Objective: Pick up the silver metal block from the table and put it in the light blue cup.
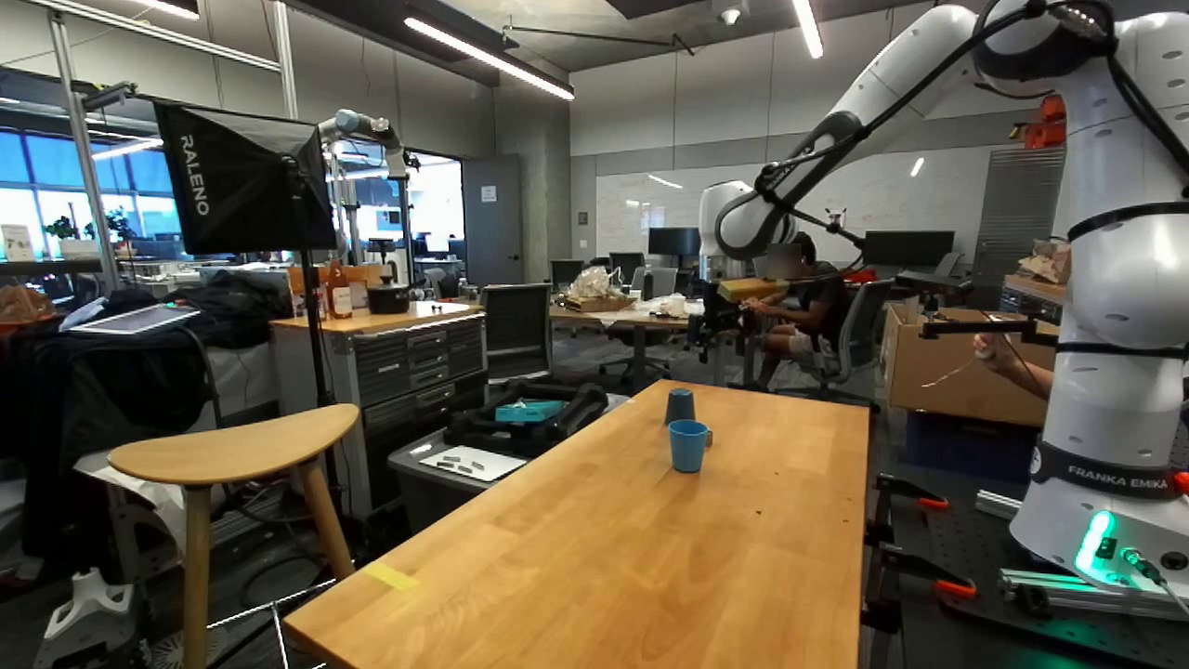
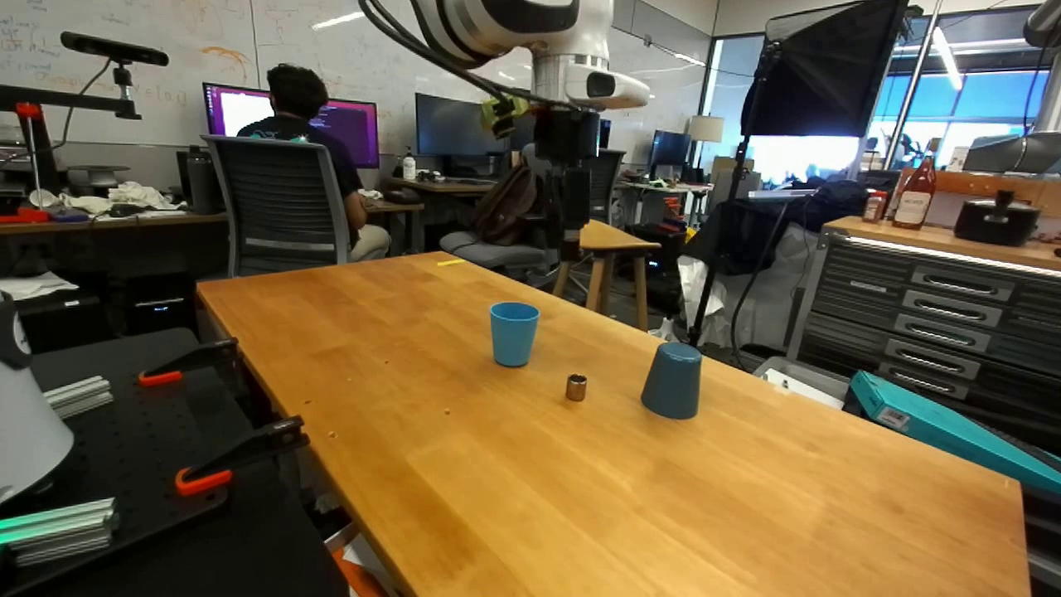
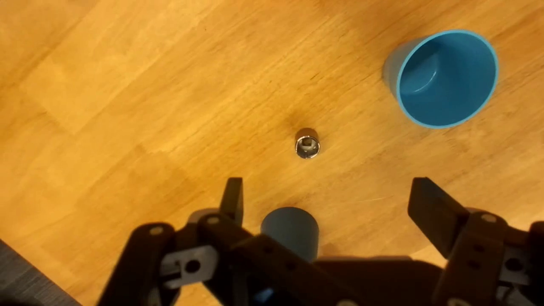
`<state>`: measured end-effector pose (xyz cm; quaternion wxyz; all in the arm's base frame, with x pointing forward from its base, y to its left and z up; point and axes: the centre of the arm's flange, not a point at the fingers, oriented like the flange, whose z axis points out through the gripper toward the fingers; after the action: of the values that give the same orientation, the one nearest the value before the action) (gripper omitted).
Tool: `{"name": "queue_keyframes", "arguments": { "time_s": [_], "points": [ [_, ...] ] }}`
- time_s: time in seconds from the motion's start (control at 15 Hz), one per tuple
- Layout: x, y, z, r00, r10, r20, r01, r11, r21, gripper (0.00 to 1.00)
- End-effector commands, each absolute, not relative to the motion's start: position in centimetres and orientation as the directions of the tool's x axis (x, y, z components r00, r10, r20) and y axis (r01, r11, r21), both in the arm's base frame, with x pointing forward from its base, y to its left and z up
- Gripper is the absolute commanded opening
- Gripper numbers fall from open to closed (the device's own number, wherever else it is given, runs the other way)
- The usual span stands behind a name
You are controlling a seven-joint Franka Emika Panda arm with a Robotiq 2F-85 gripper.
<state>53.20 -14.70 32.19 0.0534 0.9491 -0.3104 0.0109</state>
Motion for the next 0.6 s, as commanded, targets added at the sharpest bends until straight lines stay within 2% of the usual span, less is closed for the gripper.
{"name": "queue_keyframes", "arguments": {
  "time_s": [0.0, 0.53],
  "points": [
    [57.0, -16.8, 28.2, 0.731, -0.681, 0.041, -0.682, -0.727, 0.078, 1.0],
    [59.3, -18.5, 20.9, 0.668, -0.744, 0.02, -0.743, -0.666, 0.075, 1.0]
  ]
}}
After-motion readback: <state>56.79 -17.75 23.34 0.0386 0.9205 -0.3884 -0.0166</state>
